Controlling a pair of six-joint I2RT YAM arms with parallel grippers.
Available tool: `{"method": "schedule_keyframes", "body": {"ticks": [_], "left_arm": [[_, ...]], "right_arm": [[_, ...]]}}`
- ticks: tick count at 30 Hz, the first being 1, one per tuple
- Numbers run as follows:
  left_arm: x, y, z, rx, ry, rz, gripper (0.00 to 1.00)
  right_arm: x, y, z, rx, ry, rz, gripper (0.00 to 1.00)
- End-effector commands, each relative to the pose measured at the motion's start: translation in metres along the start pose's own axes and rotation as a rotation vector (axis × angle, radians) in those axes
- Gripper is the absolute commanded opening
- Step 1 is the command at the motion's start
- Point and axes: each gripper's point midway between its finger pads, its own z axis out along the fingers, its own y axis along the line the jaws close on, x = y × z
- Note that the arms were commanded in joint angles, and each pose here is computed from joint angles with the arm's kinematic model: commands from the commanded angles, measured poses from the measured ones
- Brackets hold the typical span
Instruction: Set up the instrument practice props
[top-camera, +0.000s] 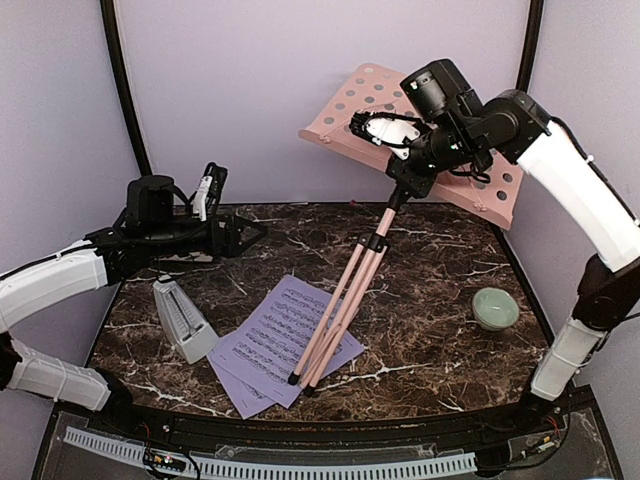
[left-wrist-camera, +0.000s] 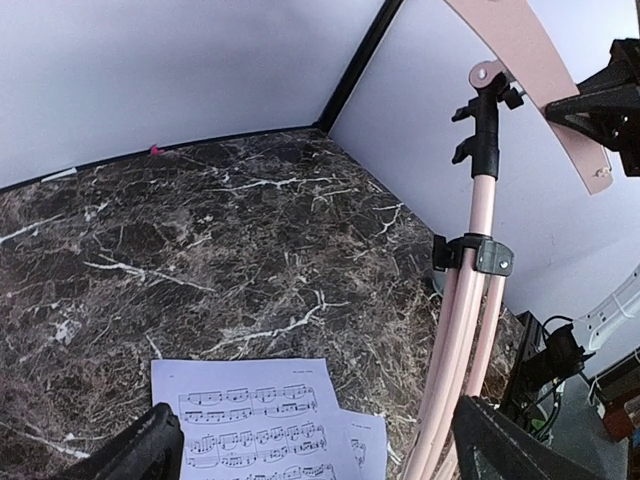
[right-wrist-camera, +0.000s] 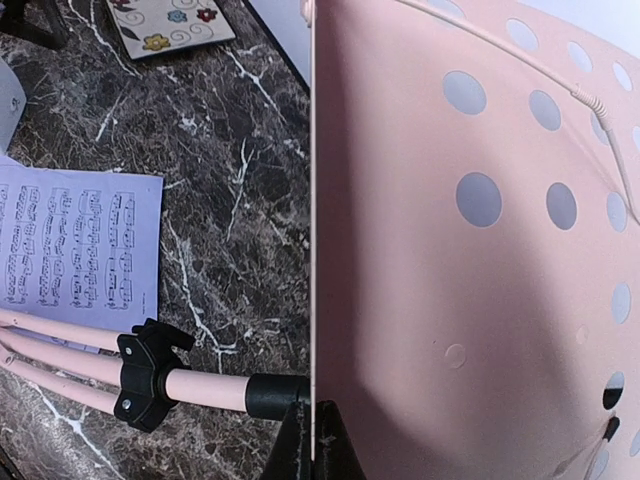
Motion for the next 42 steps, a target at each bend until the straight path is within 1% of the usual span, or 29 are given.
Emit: {"method": "schedule_keyframes", "body": {"ticks": [1,4,10,12,14,16,19,22,26,30,34,39,42], "left_arm": [[-0.004,-0.027,-0.003,0.047,-0.049,0.127,0.95],[0.003,-0.053,0.006,0.088,-0.04,0.195,0.92],[0.021,-0.099,0.034,0.155,-0.028,0.299,0.81],[0.03,-0.116,0.047,0.169,-0.021,0.331,0.79],[0.031,-0.123,0.058,0.145,-0.031,0.351,0.76],[0.026,-0.122,0.068,0.084,-0.054,0.363,0.7],[0.014,-0.11,0.075,-0.032,-0.102,0.374,0.61],[-0.001,-0.099,0.073,-0.137,-0.164,0.406,0.56],[-0.015,-0.094,0.069,-0.202,-0.214,0.462,0.53],[-0.019,-0.089,0.079,-0.265,-0.2,0.521,0.48],[-0.026,-0.084,0.083,-0.328,-0.214,0.564,0.45],[-0.031,-0.094,0.103,-0.361,-0.206,0.708,0.44],[-0.038,-0.099,0.117,-0.373,-0.221,0.743,0.44]], "right_arm": [[-0.072,-0.067,-0.127,0.359,-0.382,0.078,0.0],[-0.085,-0.063,-0.149,0.427,-0.426,0.046,0.0],[-0.106,-0.056,-0.184,0.539,-0.49,0.011,0.0],[-0.109,-0.054,-0.189,0.58,-0.484,0.002,0.0],[-0.112,-0.052,-0.193,0.607,-0.486,-0.007,0.0],[-0.115,-0.047,-0.197,0.619,-0.498,-0.018,0.0],[-0.12,-0.041,-0.203,0.638,-0.512,-0.034,0.0],[-0.124,-0.036,-0.206,0.652,-0.511,-0.065,0.0],[-0.13,-0.031,-0.207,0.664,-0.51,-0.091,0.0],[-0.132,-0.027,-0.206,0.667,-0.509,-0.105,0.0],[-0.132,-0.025,-0.205,0.669,-0.505,-0.115,0.0],[-0.136,-0.02,-0.202,0.661,-0.512,-0.131,0.0],[-0.137,-0.018,-0.2,0.662,-0.514,-0.144,0.0]]}}
